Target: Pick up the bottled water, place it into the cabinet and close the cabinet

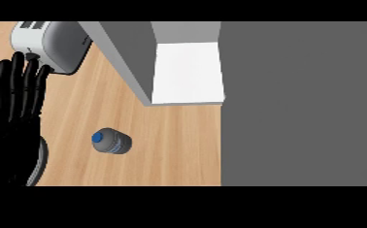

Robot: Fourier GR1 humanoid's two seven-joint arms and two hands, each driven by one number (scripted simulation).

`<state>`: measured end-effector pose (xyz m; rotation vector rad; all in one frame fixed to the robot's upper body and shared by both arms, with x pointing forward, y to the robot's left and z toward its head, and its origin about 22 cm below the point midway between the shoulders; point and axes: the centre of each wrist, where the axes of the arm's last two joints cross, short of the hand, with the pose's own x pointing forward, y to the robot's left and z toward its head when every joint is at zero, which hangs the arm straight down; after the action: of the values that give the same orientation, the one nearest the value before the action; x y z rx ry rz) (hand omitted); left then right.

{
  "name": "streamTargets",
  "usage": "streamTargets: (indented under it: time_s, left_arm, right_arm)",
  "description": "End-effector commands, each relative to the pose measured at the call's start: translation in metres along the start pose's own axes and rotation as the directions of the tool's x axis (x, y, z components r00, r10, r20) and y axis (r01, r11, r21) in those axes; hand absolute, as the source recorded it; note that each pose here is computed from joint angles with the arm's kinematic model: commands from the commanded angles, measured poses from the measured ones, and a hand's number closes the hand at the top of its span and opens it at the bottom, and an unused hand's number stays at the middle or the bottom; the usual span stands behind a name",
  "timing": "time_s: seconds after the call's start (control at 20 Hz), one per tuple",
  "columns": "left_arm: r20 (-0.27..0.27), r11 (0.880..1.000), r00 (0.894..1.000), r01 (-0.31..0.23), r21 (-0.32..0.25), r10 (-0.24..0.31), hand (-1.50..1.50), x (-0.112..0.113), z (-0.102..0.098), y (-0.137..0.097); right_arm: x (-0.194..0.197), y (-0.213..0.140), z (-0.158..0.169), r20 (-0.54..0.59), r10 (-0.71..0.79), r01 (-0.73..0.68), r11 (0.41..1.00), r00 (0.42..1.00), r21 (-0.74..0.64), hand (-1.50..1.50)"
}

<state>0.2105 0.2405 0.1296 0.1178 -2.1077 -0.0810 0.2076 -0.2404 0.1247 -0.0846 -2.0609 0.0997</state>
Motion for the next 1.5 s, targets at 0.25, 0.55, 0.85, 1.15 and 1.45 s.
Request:
streamTargets:
  time_s: [0.25, 0.55, 0.85, 1.15, 1.45]
  left_arm:
    - [0.029, 0.916, 0.977, -0.190, -0.353, 0.213, -1.50, 0.014, 0.018, 0.036]
    - [-0.234, 0.851, 0.906, -0.416, -0.321, 0.354, -1.50, -0.004, 0.031, 0.065]
    - [-0.262, 0.851, 0.899, -0.422, -0.311, 0.350, -1.50, 0.044, 0.039, 0.083]
    - [-0.300, 0.866, 0.898, -0.407, -0.292, 0.321, -1.50, 0.038, 0.055, 0.084]
    - [-0.318, 0.891, 0.916, -0.341, -0.299, 0.244, -1.50, 0.034, 0.050, 0.072]
  right_arm:
    - [0.017, 0.007, 0.039, 0.010, -0.004, 0.004, 1.000, 1.000, 0.009, -1.50]
    - [0.026, 0.025, 0.037, -0.063, -0.133, 0.143, 0.972, 0.989, 0.187, -1.50]
    - [0.073, 0.036, 0.042, -0.057, -0.131, 0.140, 0.970, 0.990, 0.198, -1.50]
    - [0.083, 0.040, 0.054, -0.062, -0.126, 0.137, 0.967, 0.990, 0.215, -1.50]
    - [0.101, 0.041, 0.055, -0.049, -0.148, 0.155, 0.968, 0.988, 0.199, -1.50]
